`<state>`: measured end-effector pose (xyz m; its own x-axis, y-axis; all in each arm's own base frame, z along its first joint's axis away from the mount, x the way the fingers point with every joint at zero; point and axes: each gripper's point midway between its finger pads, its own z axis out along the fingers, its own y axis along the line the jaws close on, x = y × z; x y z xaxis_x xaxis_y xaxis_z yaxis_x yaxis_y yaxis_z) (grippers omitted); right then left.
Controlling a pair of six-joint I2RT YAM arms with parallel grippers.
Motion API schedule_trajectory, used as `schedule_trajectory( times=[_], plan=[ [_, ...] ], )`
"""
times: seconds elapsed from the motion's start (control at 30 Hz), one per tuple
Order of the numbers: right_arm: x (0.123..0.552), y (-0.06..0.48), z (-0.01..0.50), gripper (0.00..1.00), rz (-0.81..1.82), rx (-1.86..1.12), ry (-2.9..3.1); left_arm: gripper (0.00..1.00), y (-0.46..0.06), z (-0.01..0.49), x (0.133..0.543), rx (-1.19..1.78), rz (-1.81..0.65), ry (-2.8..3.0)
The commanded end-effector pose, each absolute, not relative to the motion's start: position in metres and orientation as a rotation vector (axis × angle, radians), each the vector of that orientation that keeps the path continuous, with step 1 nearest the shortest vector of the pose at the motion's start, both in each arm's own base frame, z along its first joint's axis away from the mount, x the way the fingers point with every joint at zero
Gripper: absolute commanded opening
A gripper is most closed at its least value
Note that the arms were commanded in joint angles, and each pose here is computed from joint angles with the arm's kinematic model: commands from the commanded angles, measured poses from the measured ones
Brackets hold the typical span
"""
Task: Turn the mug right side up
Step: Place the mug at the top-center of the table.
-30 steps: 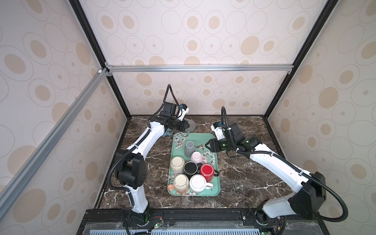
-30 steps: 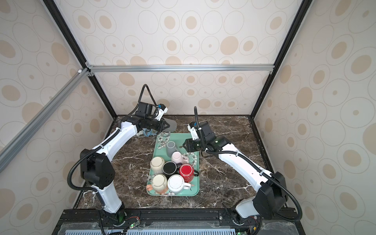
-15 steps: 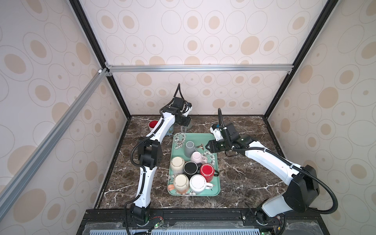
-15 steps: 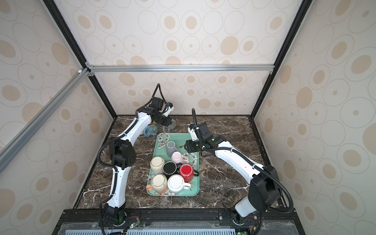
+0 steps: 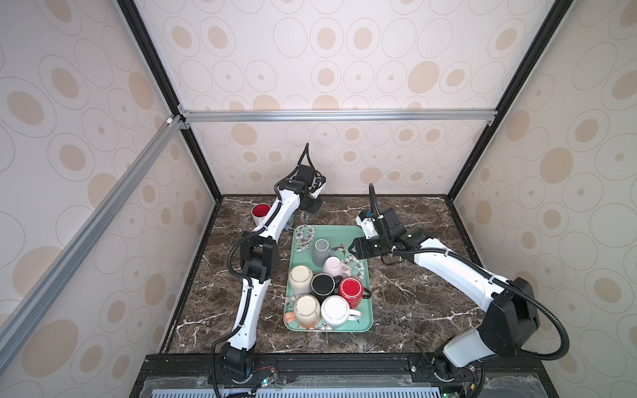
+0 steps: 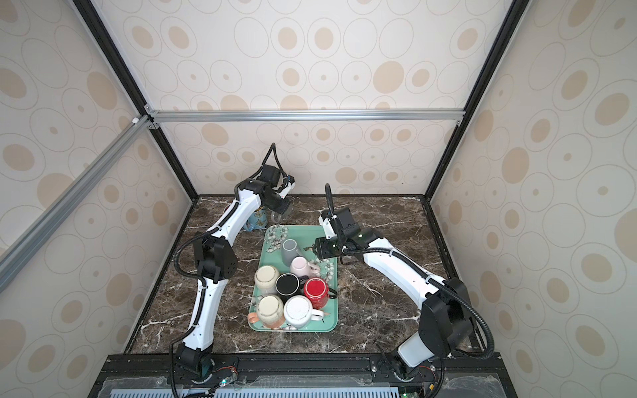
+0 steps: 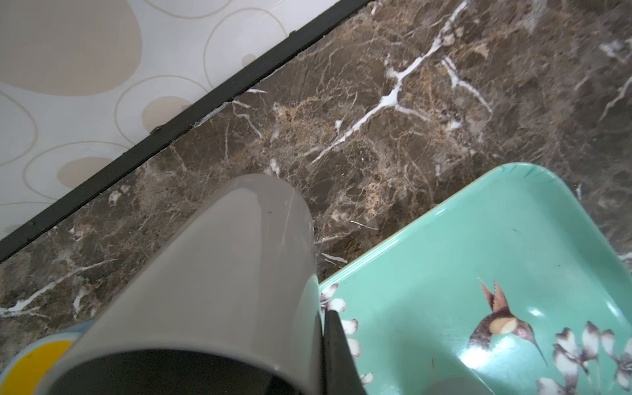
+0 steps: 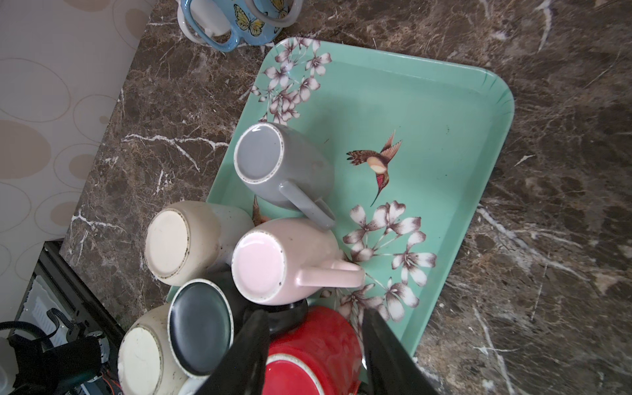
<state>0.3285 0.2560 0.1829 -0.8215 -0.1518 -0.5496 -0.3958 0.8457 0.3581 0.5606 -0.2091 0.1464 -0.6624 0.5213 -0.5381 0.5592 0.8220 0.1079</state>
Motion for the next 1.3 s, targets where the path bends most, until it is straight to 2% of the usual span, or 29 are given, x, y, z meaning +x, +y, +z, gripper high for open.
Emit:
schedule_trajectory(
  times=[0.0, 0.23, 0.8, 0.93, 1.27],
  plan=[
    [0.328, 0.255, 0.179, 0.48, 0.637, -0.390, 2.536, 0.00, -0.204, 0.172, 0.575, 0.867, 0.038, 2.327],
    [0.328, 0.257, 0.176, 0.48, 0.646, -0.389, 2.551, 0.00, -0.194, 0.148, 0.570, 0.979, 0.110, 2.356],
    [0.328, 0.260, 0.170, 0.48, 0.653, -0.392, 2.574, 0.00, -0.180, 0.114, 0.571, 1.013, 0.148, 2.418],
    [0.328, 0.261, 0.169, 0.48, 0.655, -0.392, 2.576, 0.05, -0.180, 0.111, 0.570, 1.014, 0.142, 2.423],
    [0.328, 0.261, 0.167, 0.48, 0.657, -0.392, 2.581, 0.09, -0.181, 0.100, 0.572, 1.020, 0.141, 2.437]
  ],
)
